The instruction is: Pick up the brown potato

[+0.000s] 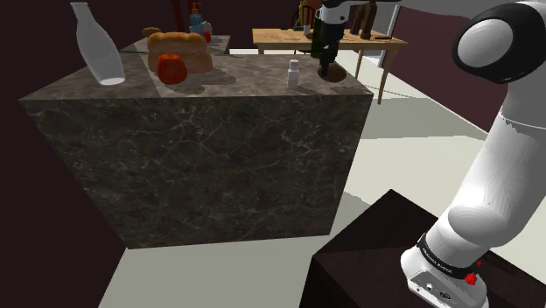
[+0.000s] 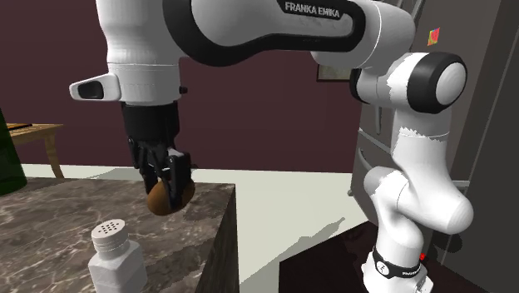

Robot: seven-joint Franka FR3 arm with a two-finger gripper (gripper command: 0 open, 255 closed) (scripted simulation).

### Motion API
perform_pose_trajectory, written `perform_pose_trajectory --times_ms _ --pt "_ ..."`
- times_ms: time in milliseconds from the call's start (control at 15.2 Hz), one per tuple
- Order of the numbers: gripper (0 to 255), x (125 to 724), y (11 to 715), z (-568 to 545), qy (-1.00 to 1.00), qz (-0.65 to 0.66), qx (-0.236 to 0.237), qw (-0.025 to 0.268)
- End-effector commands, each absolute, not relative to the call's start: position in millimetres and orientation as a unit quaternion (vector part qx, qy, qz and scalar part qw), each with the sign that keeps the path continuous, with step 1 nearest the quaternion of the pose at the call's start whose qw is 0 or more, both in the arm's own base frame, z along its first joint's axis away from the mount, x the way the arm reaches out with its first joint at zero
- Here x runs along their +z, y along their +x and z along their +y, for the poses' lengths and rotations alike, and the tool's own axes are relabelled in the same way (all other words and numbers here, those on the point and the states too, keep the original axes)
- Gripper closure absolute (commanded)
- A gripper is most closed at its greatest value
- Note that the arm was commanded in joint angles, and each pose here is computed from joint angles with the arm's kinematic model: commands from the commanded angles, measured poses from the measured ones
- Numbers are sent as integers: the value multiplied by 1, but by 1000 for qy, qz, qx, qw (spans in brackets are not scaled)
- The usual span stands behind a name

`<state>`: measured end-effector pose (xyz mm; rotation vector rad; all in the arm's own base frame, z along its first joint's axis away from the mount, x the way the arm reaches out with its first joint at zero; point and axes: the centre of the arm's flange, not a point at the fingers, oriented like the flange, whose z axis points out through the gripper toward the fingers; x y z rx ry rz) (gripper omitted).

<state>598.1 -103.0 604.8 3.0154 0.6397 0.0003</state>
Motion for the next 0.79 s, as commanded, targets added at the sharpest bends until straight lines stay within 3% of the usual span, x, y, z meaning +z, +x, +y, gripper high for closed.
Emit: perform_pose_trajectory --times_ms 0,726 --pt "255 616 598 -104 978 207 0 30" --pt "255 664 598 -104 978 207 0 30"
